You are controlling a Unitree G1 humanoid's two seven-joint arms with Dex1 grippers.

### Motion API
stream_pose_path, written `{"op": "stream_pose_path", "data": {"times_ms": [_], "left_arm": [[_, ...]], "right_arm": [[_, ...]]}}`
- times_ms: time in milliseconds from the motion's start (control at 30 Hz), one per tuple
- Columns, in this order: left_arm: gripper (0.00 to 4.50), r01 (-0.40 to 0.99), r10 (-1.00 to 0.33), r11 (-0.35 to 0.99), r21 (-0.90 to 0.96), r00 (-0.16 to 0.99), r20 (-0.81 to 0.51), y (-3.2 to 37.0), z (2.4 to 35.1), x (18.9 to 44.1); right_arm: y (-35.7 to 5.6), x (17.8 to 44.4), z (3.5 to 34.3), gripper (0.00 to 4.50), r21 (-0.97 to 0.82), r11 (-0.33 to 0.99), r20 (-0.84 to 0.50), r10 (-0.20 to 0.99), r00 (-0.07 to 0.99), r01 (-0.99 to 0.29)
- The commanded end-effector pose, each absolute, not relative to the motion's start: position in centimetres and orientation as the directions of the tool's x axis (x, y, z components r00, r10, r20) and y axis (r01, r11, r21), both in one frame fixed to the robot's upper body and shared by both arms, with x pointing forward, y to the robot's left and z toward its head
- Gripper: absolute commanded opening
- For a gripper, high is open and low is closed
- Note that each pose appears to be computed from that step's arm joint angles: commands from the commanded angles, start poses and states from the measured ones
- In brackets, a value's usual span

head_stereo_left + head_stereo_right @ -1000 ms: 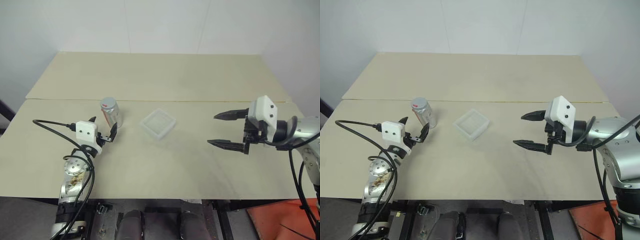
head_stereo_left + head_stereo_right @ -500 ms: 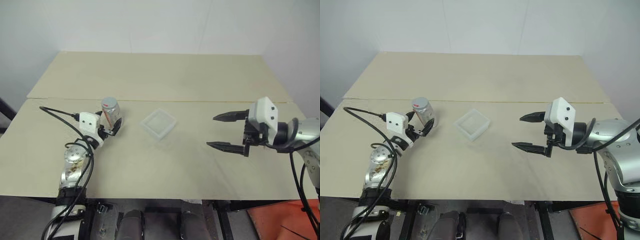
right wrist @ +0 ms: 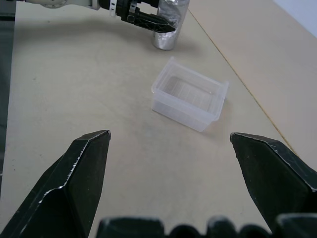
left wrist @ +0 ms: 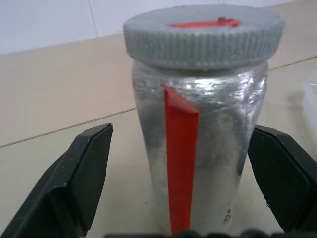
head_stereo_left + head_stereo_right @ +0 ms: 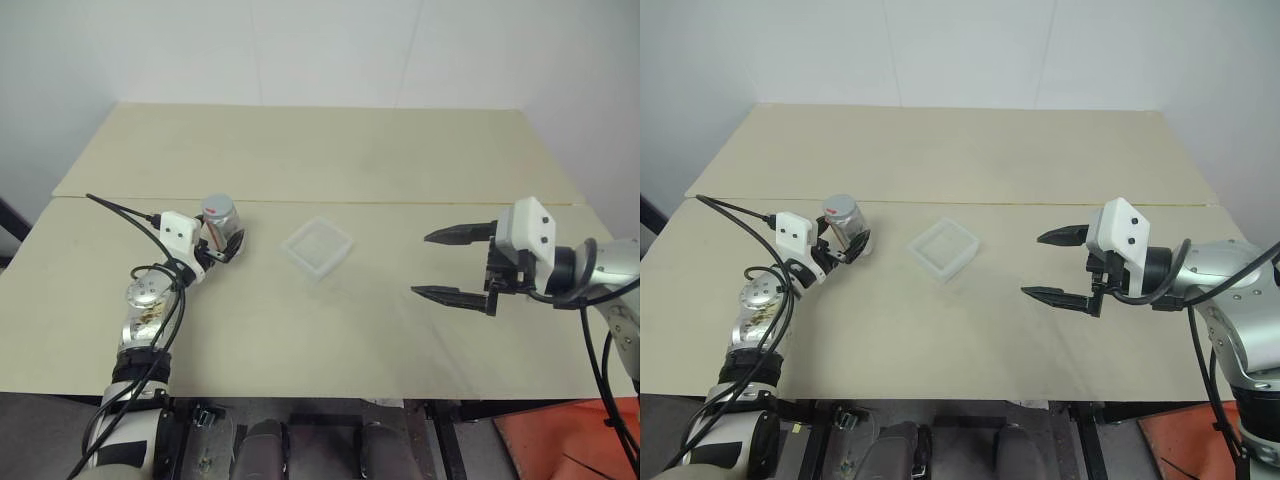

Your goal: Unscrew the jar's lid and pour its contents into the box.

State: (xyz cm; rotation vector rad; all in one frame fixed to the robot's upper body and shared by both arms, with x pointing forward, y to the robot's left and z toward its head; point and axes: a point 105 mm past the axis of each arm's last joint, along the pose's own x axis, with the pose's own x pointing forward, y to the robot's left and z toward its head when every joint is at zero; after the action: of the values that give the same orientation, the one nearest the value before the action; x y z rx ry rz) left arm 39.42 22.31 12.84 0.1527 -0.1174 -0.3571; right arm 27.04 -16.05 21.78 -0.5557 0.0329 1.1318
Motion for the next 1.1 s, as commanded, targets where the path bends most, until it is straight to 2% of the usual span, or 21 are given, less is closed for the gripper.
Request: {"op": "stream_pose_path", "data": {"times_ms": [33,133,267,400,500,633,833,967,1100], "left_arm": [[4.05,0.343,-0.374,0.917,0.204,0.917,0.137,22.1,14.4,39.7],[3.27,0.353,-0.385,0.912,0.21,0.913,0.138,21.9,14.2,39.7],[1.95,0.349,-0.383,0.912,0.214,0.912,0.147,21.8,14.4,39.9],[1.92,0.371,-0.41,0.898,0.237,0.901,0.145,21.5,14.6,39.8],[1.92,0.454,-0.498,0.851,0.264,0.856,0.134,20.6,15.8,38.9],[1.92,0.652,-0.698,0.694,0.304,0.713,0.064,19.0,18.5,36.2],[1.92,0.839,-0.864,0.482,0.253,0.503,-0.021,17.2,21.5,33.1],[1.92,0.915,-0.938,0.338,0.222,0.346,0.002,14.8,23.4,31.2],[1.92,0.931,-0.954,0.301,0.208,0.291,0.078,12.5,24.8,31.2]], "right_arm": [[-16.0,26.5,23.1,4.5,-0.443,0.304,-0.273,0.85,0.45,-0.843],[-15.9,26.4,23.0,4.5,-0.442,0.3,-0.273,0.853,0.446,-0.845],[-15.6,26.4,23.0,4.5,-0.438,0.294,-0.271,0.858,0.437,-0.85],[-15.2,26.4,23.0,4.5,-0.434,0.279,-0.269,0.867,0.418,-0.857],[-14.9,26.4,23.1,4.5,-0.434,0.272,-0.26,0.875,0.409,-0.859],[-14.7,26.8,23.7,4.5,-0.437,0.273,-0.235,0.885,0.401,-0.857],[-13.1,27.6,25.0,4.5,-0.432,0.251,-0.163,0.923,0.349,-0.866],[-10.6,28.2,26.5,4.5,-0.419,0.267,-0.07,0.943,0.324,-0.868],[-7.6,29.5,28.1,4.5,-0.413,0.354,0.026,0.925,0.378,-0.839]]}}
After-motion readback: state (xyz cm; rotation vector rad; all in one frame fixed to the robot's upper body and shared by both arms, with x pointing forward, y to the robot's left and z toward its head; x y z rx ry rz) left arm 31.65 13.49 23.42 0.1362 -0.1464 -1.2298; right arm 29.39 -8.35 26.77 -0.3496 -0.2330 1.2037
